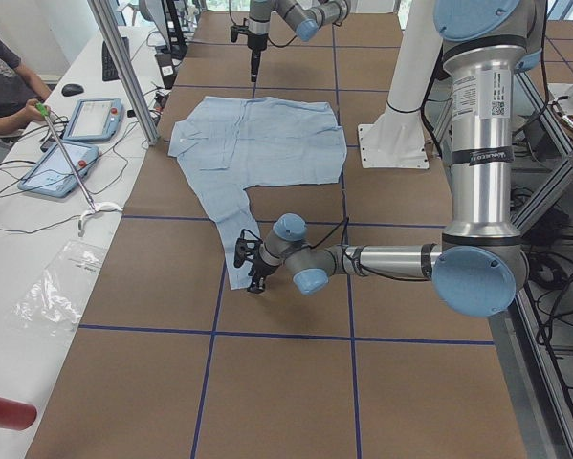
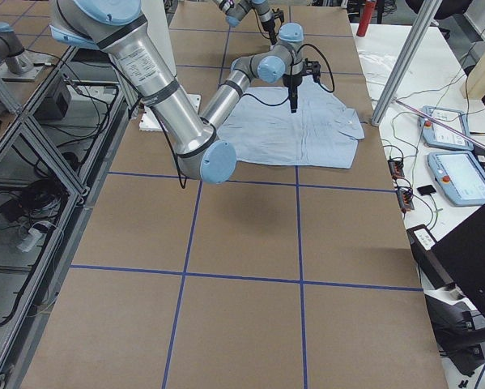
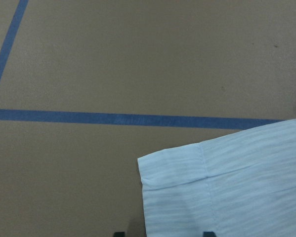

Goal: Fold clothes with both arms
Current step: 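Release the sleeve and lift the right gripper while the left gripper approaches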

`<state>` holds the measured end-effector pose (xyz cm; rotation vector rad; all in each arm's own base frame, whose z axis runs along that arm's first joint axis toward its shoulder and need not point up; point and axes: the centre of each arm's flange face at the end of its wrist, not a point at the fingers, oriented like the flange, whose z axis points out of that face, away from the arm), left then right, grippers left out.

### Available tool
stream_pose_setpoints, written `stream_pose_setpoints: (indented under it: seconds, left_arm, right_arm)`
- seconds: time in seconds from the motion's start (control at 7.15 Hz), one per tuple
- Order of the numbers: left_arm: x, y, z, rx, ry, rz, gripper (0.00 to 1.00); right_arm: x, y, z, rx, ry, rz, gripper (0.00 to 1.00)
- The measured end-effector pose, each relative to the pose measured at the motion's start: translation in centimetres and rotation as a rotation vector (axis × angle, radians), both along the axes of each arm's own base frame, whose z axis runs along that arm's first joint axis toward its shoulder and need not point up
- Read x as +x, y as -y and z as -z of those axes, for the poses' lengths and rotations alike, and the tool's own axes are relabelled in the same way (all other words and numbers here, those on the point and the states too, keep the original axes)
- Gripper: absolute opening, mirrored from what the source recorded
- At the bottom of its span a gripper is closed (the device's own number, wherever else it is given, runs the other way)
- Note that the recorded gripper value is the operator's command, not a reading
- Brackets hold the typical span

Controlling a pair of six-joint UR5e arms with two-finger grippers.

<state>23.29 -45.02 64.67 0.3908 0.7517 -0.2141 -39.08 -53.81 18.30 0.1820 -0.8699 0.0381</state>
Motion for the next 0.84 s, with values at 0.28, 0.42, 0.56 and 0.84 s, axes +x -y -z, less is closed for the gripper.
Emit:
stream_pose_setpoints:
  seconds: [0.28,0.42,0.56,0.84]
  left_arm:
    - [0.03,0.0,0.12,0.001,-0.002,-0.001,0.21]
    - [0.04,0.01,0.21,0.003,-0.003,-0.002,0.0]
    - [0.06,0.02,0.37,0.005,-0.005,-0.003,0.0]
    - [0.05,0.05,0.96,0.011,-0.014,-0.005,0.0]
  right_arm:
    - [0.16,-0.08,-0.2,-0.001,-0.001,-0.001,1.0]
    - [0.16,-0.09,-0.3,-0.002,-0.002,-0.001,1.0]
    - [0.16,-0.11,-0.36,-0.002,-0.002,-0.001,1.0]
    - [0.4,0.02,-0.54,-0.004,-0.004,-0.004,1.0]
